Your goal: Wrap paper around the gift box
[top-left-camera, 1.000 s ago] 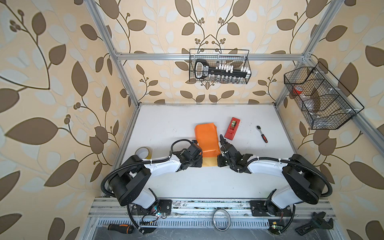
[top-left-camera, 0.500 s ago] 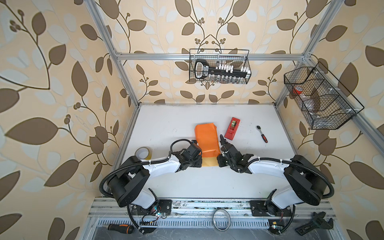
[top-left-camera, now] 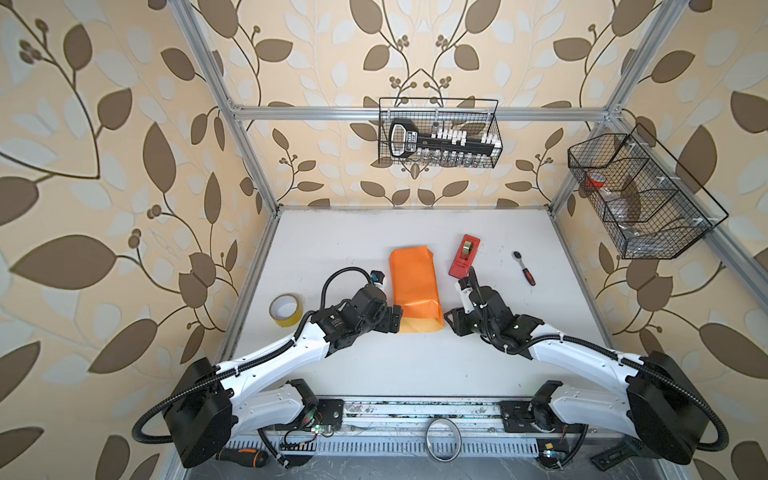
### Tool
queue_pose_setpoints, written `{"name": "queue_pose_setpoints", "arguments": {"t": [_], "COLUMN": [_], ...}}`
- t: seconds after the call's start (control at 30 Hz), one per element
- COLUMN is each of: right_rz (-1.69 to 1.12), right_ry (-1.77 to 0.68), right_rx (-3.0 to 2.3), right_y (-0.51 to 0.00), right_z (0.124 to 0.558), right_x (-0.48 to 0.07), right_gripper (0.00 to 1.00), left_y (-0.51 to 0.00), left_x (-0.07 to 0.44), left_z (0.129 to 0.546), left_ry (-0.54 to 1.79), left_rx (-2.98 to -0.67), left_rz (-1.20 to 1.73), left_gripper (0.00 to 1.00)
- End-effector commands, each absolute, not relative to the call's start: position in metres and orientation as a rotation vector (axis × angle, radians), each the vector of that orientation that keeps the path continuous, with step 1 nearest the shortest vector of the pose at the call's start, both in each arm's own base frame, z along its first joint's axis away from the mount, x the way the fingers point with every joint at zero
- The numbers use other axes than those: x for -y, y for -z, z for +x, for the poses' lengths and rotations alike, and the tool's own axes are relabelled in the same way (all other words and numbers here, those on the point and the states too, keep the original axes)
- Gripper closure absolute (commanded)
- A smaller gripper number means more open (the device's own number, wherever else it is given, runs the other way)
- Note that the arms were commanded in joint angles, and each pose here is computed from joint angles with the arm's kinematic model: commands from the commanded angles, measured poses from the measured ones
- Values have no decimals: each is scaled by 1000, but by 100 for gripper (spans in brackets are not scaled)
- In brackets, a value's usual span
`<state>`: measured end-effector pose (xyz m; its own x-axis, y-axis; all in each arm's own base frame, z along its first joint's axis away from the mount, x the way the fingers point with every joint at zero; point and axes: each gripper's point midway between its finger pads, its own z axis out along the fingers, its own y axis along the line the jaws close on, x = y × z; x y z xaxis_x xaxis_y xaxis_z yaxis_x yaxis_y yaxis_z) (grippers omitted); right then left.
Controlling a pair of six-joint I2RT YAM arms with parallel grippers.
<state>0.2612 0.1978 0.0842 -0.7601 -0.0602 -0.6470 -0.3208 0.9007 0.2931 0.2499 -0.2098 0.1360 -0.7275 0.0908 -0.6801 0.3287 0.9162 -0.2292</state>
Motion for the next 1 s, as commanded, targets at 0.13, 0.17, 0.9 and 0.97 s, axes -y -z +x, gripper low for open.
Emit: {"name": "queue_pose_setpoints", "arguments": {"t": [0.13, 0.17, 0.9, 0.97], "right_rz": [-256, -236, -183, -182], "right_ry": [-585, -590, -666, -663], "right_rx": [-2374, -2374, -2399, -2410], "right_y": [-87, -87, -67, -64], "right_z": [264, 266, 270, 271], "right_x": [-188, -183, -185, -185], "right_gripper": [47, 44, 19, 20], "left_y": [-193, -193, -101, -96], "left_x": [249, 255, 287, 285], "left_z": [279, 281, 319, 320], "left_ry": [239, 209, -4, -18], "left_rx": [-1954, -1895, -1704, -1702], "left_rz": [923, 1015, 1744, 1750], "left_gripper": [4, 4, 9, 9]}}
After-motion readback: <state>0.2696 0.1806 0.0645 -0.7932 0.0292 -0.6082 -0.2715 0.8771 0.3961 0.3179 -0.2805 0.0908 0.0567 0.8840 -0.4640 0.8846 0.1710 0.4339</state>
